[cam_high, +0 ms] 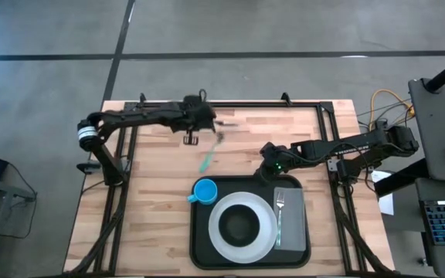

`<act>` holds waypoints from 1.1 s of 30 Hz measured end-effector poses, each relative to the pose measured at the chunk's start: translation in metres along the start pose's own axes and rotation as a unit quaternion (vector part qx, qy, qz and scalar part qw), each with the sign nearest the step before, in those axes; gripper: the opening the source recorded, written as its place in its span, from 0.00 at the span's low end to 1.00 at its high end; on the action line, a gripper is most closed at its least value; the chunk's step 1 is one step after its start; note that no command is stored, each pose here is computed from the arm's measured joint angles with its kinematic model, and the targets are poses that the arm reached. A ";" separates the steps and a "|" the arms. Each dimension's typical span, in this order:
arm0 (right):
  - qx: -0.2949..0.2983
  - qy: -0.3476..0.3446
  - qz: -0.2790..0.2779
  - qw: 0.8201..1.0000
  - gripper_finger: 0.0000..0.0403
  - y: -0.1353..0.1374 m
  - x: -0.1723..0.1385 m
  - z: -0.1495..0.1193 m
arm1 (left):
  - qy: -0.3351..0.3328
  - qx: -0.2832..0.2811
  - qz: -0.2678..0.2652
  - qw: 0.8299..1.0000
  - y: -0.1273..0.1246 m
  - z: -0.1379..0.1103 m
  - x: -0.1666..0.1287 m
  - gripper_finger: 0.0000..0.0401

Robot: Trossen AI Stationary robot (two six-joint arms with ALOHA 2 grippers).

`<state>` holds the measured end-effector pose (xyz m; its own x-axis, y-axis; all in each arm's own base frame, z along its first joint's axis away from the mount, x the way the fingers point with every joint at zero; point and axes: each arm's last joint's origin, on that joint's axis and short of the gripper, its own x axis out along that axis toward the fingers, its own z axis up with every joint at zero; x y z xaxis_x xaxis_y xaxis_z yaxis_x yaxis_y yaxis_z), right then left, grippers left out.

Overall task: Set up tray
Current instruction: Put the blue green knife on the gray napkin to the right side of the blue green fork

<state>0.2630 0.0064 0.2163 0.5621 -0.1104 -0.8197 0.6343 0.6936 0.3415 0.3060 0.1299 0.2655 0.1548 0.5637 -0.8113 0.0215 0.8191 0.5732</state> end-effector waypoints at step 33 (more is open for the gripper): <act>0.231 -0.307 0.107 0.917 0.44 0.012 -0.051 0.046 | -0.325 -0.444 -0.211 0.808 -0.042 0.082 -0.063 0.05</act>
<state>0.2663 -0.0127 0.2830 0.8026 -0.4859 -0.3460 0.5525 0.3868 0.7384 0.3768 0.0516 0.3017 0.8112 0.2753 -0.5159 -0.4637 0.8403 -0.2809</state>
